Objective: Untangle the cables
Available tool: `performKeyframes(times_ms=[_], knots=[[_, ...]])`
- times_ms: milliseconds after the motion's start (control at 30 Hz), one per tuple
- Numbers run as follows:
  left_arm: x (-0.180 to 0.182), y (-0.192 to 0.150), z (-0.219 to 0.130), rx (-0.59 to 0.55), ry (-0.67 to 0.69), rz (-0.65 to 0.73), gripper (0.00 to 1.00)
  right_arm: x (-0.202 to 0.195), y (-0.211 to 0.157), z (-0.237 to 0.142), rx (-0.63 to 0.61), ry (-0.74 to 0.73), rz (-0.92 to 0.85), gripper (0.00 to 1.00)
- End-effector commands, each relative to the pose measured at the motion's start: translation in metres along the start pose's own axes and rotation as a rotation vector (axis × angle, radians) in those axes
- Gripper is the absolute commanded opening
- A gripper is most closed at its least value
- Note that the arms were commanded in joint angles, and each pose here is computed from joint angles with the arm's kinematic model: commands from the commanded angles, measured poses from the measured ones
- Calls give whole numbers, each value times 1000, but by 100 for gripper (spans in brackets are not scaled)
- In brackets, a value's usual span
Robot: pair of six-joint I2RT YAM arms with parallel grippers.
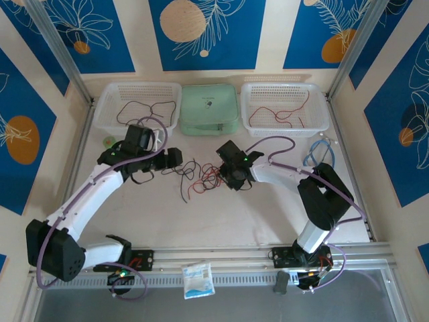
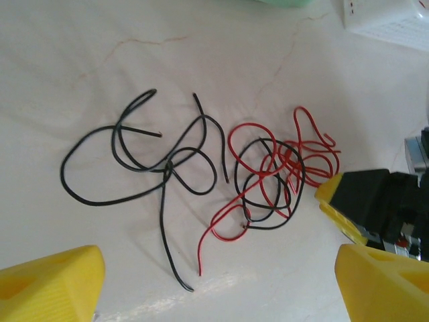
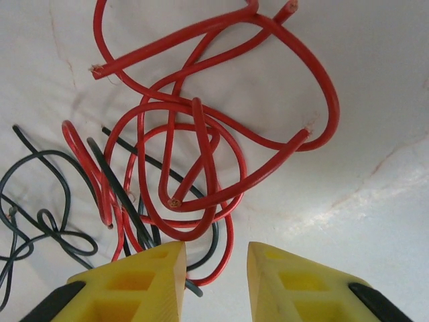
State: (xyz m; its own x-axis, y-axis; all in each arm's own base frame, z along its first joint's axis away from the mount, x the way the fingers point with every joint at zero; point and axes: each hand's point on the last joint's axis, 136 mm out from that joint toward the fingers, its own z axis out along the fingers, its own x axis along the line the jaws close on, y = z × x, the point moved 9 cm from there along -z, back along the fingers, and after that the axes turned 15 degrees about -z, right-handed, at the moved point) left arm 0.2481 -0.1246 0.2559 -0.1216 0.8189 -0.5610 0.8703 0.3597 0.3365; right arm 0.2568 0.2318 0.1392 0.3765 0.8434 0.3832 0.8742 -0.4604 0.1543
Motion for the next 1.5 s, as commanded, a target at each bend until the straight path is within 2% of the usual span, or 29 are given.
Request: performKeyframes(times_ms=[0,400,500,667,833,1200,1467], knots=[[-2,-8,0,-8,-14,9,88,0,3,3,-45,-57,7,29],[12,-29,31,63,22,7,88,15,18,-2,-99,-49,-76,27],[23,-34,44,67,61,-10,85,29,25,-4,-66,-1,-182,24],[34,-40,58,78,83,-32,84,45,19,-3,-25,-13,-297,24],[33,-38,60,75,81,-29,83,43,15,10,18,-24,-290,24],[29,-35,63,86,76,-27,83,32,6,11,38,-84,-335,24],[28,-34,60,84,79,-24,83,47,7,17,48,-61,-383,24]])
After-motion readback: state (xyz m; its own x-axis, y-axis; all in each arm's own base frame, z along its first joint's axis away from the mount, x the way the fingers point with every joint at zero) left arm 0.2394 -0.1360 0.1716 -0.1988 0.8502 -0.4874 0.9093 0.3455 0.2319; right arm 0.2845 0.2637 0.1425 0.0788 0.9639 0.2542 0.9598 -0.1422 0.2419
